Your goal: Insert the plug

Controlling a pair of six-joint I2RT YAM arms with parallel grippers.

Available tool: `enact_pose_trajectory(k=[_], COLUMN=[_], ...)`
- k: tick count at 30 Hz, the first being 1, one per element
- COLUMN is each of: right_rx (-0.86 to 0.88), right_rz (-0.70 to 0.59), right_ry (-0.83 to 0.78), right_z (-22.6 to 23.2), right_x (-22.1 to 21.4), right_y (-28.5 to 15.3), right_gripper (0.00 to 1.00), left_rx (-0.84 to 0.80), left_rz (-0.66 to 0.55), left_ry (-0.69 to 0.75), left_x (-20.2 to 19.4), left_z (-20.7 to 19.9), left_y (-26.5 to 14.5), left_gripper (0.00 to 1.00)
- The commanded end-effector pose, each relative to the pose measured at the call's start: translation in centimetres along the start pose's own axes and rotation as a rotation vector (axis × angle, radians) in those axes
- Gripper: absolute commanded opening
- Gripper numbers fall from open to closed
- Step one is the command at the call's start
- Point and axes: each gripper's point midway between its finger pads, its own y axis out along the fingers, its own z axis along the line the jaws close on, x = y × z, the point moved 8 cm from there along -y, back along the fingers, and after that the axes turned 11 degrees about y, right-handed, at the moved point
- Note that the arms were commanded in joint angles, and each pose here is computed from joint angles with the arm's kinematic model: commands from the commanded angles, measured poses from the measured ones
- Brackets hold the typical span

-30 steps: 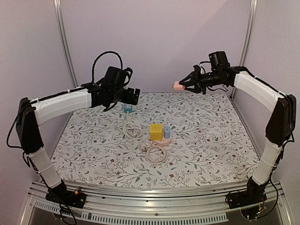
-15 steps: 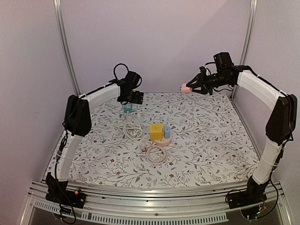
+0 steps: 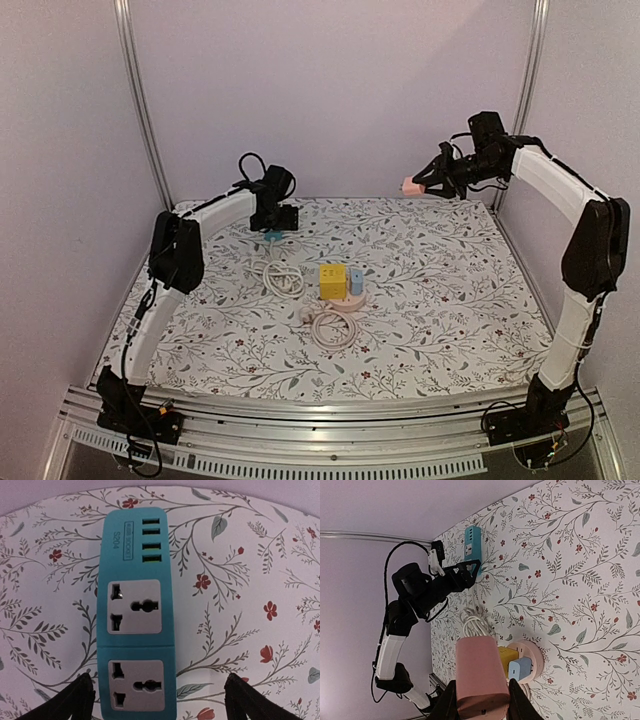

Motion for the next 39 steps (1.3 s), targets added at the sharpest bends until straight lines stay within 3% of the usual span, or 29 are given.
enact_pose_trajectory(k=[1, 8, 15, 17, 21, 28, 39], right_rx=[-0.002, -0.002, 0.002, 0.004, -0.002, -0.028, -0.063], right_rz=[0.012, 0.004, -0.004, -0.014, -0.035, -0.070, -0.040], right_ry=[-0.018, -0.009, -0.004, -0.008, -0.017, -0.030, -0.047], right_z=[0.1, 0.2, 0.6, 0.9, 1.2, 1.5, 3.2], right_x=[0.5, 0.7, 0.5, 0.4, 0.3, -0.6, -6.5], right_y=[-0.1, -0.5, -1.0, -1.4, -2.0, -2.7, 0.2], right_gripper=[0.00, 0.00, 0.00, 0.00, 0.00, 0.00, 0.00], left_rx=[-0.020, -0.013, -0.014, -0.034, -0.075, -0.141, -0.247], left_rz=[0.034, 0.061, 0.073, 0.067, 0.045, 0.057, 0.151], left_ry=[-0.053, -0.027, 0.000, 0.019, 0.076, 0.113, 0.051], left_x=[-1.0, -1.9, -1.8, -1.4, -1.3, -4.6, -16.3], left_z=[0.3, 0.2, 0.6, 0.5, 0.6, 2.8, 1.3], left_y=[2.0, 2.8, 2.0, 0.7, -3.0, -10.4, -18.4], left_gripper=[0.88, 0.74, 0.40, 0.35, 0.32, 0.30, 0.30])
